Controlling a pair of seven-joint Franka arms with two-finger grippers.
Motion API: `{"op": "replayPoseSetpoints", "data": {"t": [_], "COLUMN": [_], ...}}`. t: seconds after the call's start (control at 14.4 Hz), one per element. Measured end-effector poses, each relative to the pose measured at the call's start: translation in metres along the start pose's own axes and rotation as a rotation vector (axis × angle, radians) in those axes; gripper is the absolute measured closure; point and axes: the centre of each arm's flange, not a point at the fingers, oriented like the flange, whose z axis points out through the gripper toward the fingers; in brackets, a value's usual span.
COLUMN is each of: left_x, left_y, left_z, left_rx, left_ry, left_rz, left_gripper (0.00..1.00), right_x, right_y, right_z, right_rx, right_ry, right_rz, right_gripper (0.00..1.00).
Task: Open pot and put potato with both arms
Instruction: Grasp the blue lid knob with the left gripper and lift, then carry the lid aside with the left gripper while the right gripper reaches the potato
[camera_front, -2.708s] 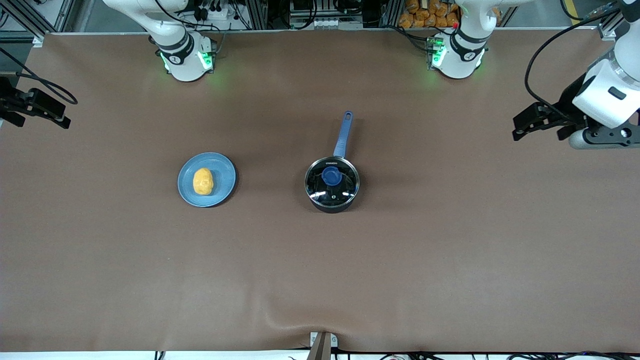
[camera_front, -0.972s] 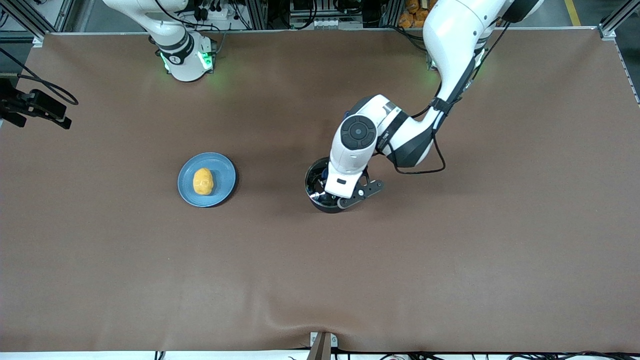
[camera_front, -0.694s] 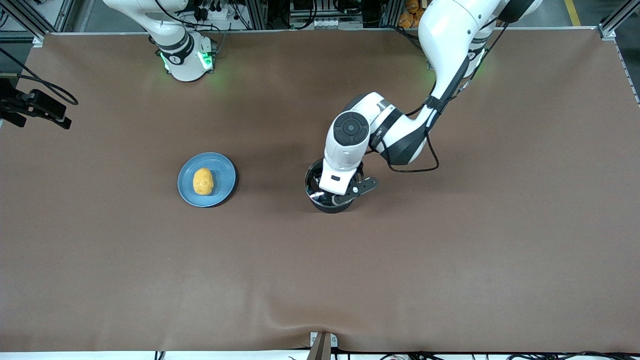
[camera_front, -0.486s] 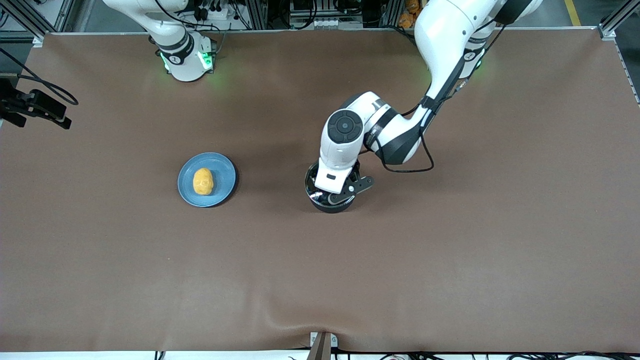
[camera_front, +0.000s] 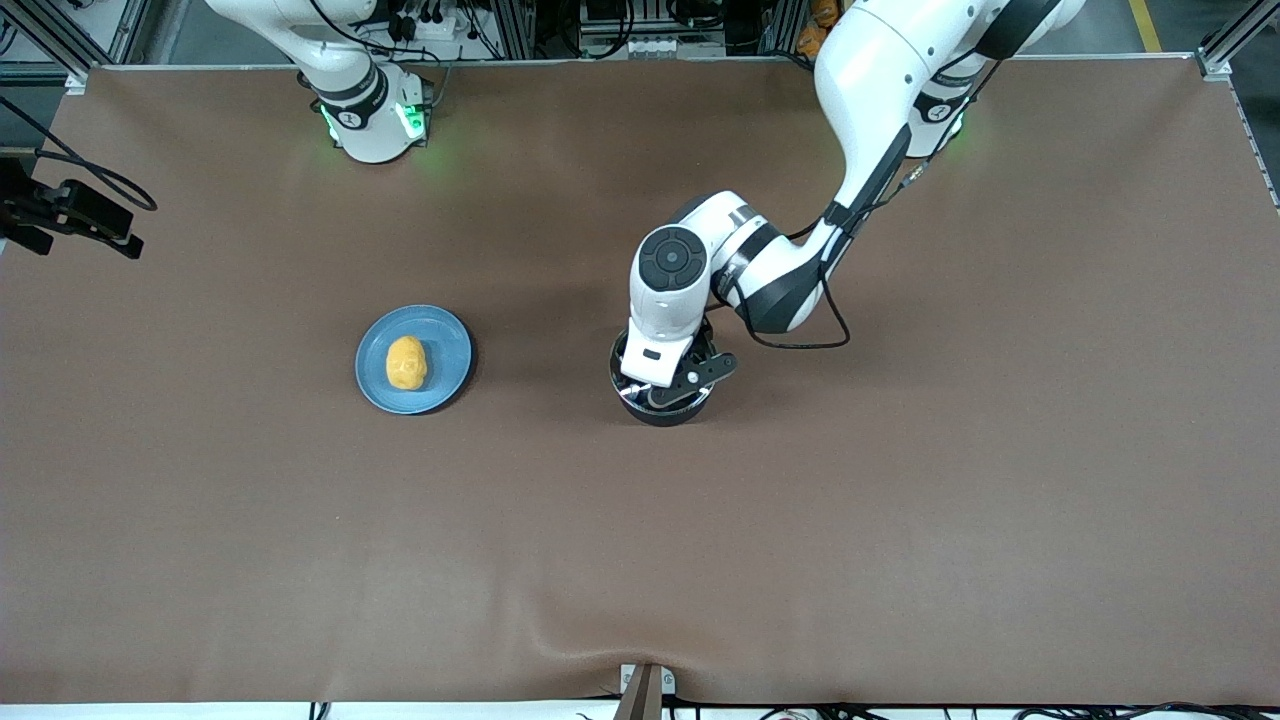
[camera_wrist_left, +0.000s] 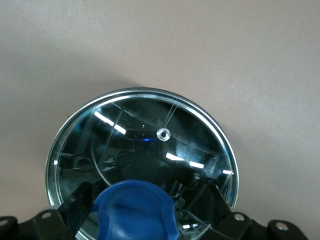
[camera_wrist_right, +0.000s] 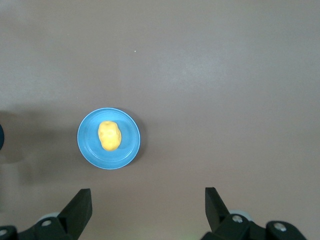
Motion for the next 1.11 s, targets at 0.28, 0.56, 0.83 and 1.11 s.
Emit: {"op": "replayPoseSetpoints", "data": {"t": [0.28,0.56,0.83,1.11], "left_x": [0.002,0.007,0.035,0.081], "left_y": [-0.001,-0.001,-0.014,-0.055], "left_z": [0.0,-0.004,-0.061,-0.142], "left_rx": [0.001,-0.003,0.005,0.001], "left_ry": [0.004,0.009,0.032,0.066], "left_rz": [-0.002,-0.008,-0.017,0.009], "left_gripper": [0.29,0.49,0.49,0.56], "right_x": [0.0,0.0,0.0,0.008], "right_y": [0.0,0.0,0.0,-0.001], "right_z": [0.0,0.0,0.0,0.014], "right_rx": [0.0,0.0,0.0,0.0], "right_ry": [0.0,0.0,0.0,-0.025], "right_rz": [0.0,0.0,0.0,-0.001], "right_gripper": [0.0,0.0,0.0,0.0]}}
